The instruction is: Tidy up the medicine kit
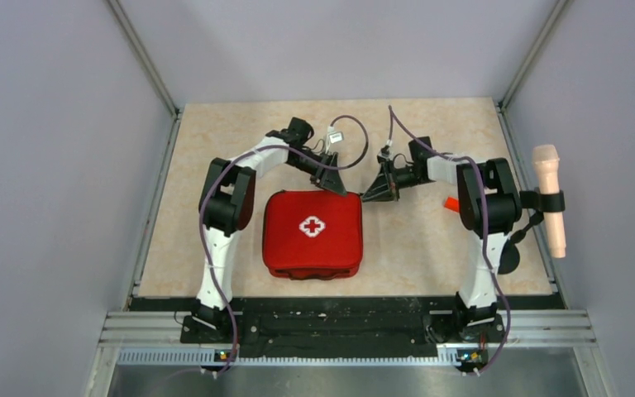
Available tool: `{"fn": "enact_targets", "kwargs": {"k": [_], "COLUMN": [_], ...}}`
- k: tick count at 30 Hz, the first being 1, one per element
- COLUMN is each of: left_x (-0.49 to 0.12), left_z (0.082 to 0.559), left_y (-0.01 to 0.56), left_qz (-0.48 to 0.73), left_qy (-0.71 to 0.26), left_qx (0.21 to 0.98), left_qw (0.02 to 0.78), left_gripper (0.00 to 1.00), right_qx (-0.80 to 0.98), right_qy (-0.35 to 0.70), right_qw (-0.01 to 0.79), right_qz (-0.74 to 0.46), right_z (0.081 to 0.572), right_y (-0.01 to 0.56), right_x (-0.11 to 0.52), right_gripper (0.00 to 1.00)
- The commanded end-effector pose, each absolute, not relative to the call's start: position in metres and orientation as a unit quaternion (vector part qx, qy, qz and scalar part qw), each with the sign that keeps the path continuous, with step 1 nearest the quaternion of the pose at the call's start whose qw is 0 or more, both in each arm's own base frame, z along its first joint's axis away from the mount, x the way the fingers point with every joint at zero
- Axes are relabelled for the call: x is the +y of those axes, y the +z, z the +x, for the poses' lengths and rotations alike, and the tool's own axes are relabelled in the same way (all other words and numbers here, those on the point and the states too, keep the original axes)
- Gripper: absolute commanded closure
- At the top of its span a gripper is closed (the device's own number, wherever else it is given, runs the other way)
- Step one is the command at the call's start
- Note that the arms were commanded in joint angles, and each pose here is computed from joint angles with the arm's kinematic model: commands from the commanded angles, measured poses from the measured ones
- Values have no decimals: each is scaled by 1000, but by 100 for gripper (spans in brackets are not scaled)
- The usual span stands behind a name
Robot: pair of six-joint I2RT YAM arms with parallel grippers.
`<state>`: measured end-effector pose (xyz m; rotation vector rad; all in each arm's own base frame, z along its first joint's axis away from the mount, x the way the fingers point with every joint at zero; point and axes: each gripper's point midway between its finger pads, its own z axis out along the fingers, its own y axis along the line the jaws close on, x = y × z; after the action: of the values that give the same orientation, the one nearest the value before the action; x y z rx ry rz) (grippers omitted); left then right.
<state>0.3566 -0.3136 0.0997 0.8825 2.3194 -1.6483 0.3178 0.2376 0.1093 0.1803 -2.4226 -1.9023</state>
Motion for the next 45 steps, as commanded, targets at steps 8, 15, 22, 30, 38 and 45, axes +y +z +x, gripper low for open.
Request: {"fn": "enact_targets", "kwargs": {"k": [8,15,22,30,38,45], "left_x": [-331,-323,-318,-309,-305,-303], "left_z": [349,350,349,343,337,331], "left_y": [100,103,109,118,118,122], "left_qz": [324,311,303,302,311,312], "left_qy": [-573,-581,-590,-596,-590,-598], "left_qx": [750,749,745,742,743,737], "left_qw": [73,70,69,66,56,42], "left_gripper": [82,97,100,100,100,100], "right_qx": [-720,-810,-811,-659,-564,-546], "right_qy": [-690,-564,-434,-337,-362,-375], "right_qw": [62,-121,-281,-485,-444,-425], "right_qz": [17,103,273,467,595,617], "right_z": [346,373,375,343,325,330], "right_y": [159,146,158,174,141,116], "right_x": [240,208,181,191,227,247], "right_gripper": [75,45,44,31,39,41]}}
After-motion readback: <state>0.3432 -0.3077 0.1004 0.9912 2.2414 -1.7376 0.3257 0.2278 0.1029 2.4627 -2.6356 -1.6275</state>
